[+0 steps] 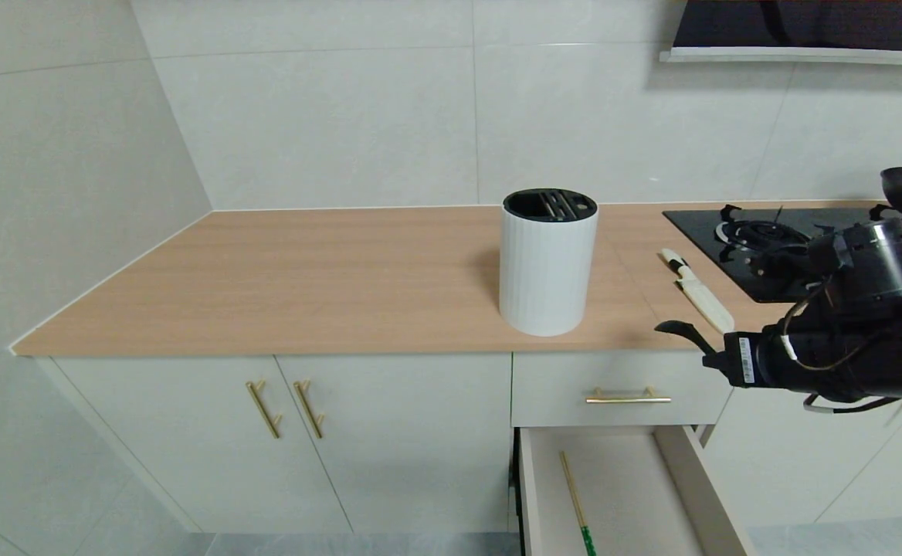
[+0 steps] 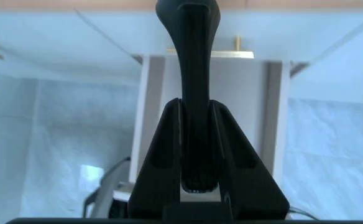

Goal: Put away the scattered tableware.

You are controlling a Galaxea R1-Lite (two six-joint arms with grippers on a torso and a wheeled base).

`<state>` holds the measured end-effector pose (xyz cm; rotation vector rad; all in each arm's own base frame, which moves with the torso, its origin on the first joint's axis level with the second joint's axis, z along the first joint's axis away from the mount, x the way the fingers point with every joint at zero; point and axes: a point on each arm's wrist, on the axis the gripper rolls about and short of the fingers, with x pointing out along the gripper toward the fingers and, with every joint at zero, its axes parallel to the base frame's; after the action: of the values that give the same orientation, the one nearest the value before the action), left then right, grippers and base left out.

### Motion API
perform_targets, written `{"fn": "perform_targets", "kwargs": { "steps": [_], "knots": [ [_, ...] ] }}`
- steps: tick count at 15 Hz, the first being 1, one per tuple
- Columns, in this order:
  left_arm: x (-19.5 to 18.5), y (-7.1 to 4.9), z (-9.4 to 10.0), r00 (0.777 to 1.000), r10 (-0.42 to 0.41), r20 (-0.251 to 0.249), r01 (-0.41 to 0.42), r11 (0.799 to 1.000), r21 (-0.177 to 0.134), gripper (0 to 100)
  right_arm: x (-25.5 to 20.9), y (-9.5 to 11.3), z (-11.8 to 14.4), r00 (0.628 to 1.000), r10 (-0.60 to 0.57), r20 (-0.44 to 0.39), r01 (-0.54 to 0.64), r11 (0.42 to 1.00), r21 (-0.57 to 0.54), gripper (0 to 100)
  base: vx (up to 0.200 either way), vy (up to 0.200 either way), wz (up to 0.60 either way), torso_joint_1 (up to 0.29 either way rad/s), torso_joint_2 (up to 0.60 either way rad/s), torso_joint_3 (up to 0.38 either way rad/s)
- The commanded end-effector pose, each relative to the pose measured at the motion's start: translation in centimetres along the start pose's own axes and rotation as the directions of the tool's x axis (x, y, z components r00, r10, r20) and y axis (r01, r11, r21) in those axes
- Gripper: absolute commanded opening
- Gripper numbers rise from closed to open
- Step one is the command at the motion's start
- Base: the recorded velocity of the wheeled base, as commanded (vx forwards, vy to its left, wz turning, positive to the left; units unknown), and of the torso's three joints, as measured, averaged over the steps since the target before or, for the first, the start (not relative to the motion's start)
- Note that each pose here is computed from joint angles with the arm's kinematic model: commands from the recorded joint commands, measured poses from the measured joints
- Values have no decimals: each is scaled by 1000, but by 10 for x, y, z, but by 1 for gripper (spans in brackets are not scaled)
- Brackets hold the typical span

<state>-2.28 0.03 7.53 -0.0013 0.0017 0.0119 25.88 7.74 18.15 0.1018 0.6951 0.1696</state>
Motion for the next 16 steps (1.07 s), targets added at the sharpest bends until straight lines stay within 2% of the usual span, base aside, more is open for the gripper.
{"fn": "perform_targets", "kwargs": {
  "steps": [1,4,9,12,16],
  "knots": [
    [0,0,0,1000,0,0,0,1000,0,100,-8,1,-18,1000,3,-8,-3,1000,-15,0,0,0,0,0,0,0],
    [0,0,0,1000,0,0,0,1000,0,100,-3,-3,-36,999,-5,-50,4,1000,-24,0,0,0,0,0,0,0],
    [0,0,0,1000,0,0,0,1000,0,100,12,-3,-42,995,-19,-99,16,1000,-27,0,0,0,0,0,0,0],
    [0,0,0,1000,0,0,0,1000,0,100,37,-5,-47,992,-31,-124,29,999,-21,0,0,0,0,0,0,0],
    [0,0,0,1000,0,0,0,1000,0,100,42,-6,-50,989,-39,-144,36,999,-22,0,0,0,0,-146,325,184]
  ]
}}
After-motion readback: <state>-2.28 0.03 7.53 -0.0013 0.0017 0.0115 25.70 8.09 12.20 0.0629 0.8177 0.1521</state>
